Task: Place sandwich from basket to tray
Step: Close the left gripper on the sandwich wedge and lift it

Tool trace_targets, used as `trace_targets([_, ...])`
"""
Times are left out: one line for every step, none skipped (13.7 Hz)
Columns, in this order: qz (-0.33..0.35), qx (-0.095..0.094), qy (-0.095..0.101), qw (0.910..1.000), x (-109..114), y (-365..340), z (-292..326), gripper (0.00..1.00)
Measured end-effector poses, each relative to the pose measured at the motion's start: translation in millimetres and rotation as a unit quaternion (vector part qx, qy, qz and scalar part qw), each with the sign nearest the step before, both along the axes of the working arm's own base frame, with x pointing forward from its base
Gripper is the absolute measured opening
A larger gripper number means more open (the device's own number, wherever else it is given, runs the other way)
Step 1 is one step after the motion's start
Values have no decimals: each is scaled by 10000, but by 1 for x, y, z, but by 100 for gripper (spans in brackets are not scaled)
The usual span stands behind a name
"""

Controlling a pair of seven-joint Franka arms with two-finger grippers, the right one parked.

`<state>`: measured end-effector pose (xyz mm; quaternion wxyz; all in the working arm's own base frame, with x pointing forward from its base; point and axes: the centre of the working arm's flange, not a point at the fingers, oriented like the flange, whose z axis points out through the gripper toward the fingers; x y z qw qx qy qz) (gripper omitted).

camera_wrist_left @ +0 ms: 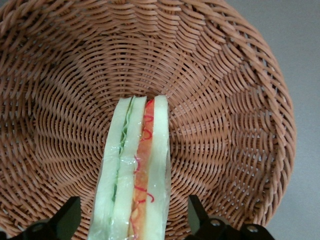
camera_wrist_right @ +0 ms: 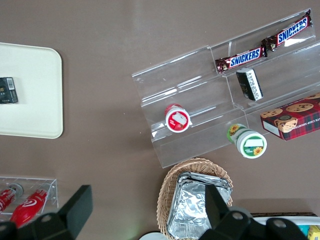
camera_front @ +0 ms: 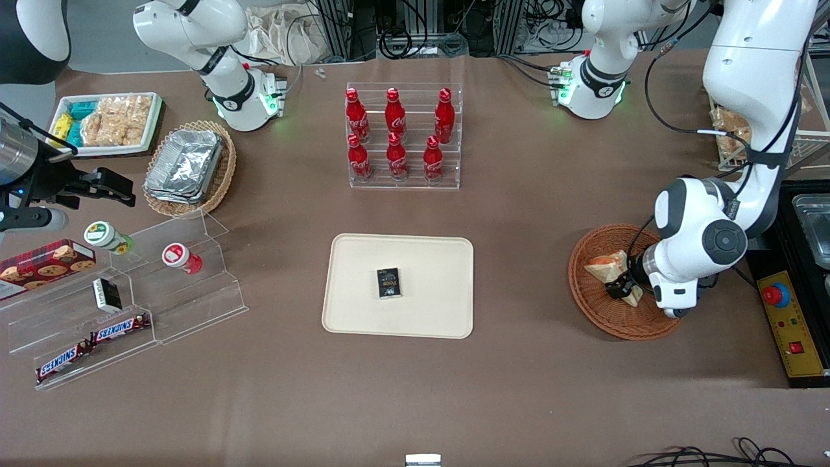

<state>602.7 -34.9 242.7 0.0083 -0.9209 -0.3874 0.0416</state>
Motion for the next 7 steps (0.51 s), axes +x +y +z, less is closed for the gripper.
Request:
trace_targets([4, 13, 1, 10000, 0, 0, 0, 84])
trace_targets([-2, 36, -1, 10000, 0, 0, 0, 71])
trace_targets([-20, 60, 18, 10000, -1, 0, 1, 59])
trace_targets([-46, 99, 64, 9999, 0, 1, 4, 49])
trace_targets([-68, 145, 109, 9998, 1, 1, 12, 40])
trace_targets([-76, 185, 125, 9997, 5, 1, 26, 36])
trace_targets([-83, 226, 99, 9997, 10, 1, 46, 33])
